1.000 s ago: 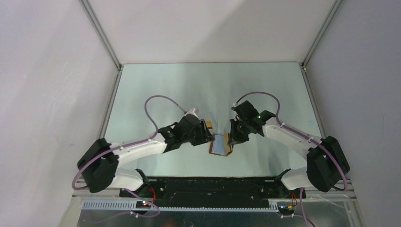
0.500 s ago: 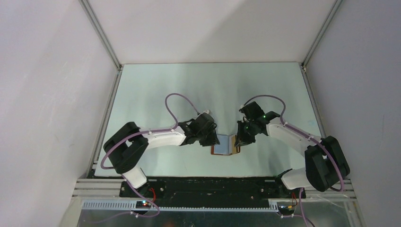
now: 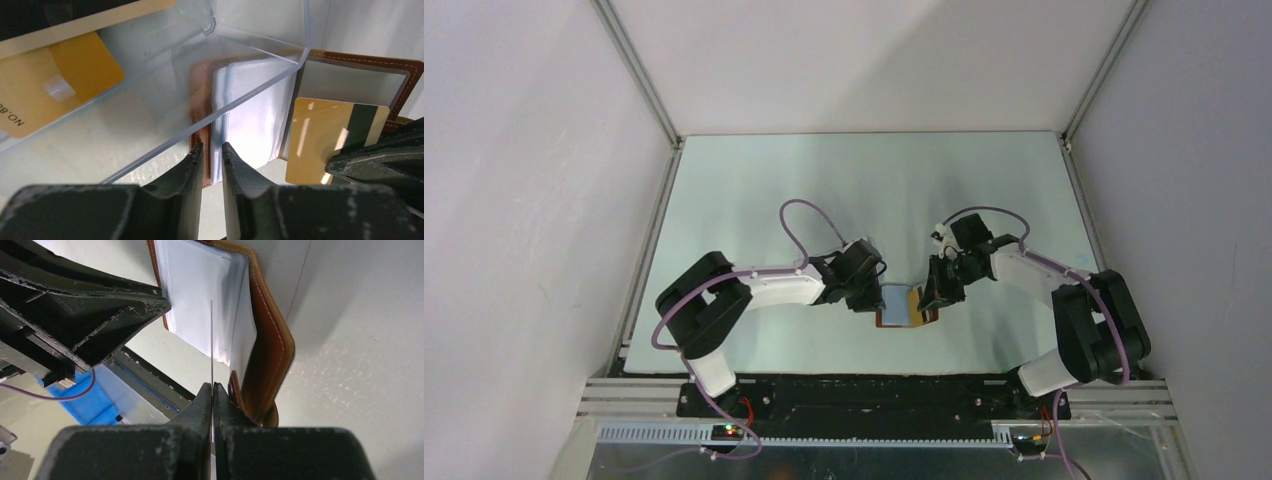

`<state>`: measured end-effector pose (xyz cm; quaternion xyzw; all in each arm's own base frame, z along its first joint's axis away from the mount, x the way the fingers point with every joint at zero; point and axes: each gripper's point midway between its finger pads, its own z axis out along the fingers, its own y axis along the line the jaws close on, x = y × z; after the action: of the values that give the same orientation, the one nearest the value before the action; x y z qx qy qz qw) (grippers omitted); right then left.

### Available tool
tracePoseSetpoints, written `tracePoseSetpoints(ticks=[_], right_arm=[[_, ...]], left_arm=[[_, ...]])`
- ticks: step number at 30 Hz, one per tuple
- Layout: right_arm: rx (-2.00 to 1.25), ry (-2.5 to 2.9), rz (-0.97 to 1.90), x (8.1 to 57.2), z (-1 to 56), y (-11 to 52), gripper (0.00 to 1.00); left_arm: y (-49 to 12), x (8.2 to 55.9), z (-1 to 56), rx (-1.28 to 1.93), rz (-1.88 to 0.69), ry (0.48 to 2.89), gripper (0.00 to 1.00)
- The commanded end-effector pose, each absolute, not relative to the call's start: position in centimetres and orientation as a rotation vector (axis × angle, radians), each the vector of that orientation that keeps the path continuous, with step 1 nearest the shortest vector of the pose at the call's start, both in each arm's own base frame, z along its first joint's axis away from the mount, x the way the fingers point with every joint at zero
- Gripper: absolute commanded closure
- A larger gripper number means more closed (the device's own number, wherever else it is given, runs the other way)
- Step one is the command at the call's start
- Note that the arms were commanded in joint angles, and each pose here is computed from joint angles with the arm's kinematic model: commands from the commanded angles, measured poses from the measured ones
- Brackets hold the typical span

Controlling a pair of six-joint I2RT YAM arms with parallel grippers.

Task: Put the credit cards into the card holder
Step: Insert the credit card into the card holder.

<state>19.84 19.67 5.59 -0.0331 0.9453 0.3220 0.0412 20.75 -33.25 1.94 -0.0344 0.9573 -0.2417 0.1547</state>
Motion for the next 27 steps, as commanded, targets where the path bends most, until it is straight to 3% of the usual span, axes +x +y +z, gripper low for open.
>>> tracePoseSetpoints(ticks=[1,13,27], right_arm=[[-0.162,2.855,1.118,20.2,5.7,20.0,1.0],[-0.094,2.918,1.06,21.0,4.6,18.3,1.0],[-0.181,2.813,1.274,21.0,4.3,20.0,1.0]], left_arm=[[-32.8,20.9,0.7,-0.122,-0.629,2.772,0.75],[-31.9,21.4,-0.1,-0.164,-0.591,2.805,0.93],[-30.9,21.7,-1.9,-0.2,-0.53,2.865,0.97]])
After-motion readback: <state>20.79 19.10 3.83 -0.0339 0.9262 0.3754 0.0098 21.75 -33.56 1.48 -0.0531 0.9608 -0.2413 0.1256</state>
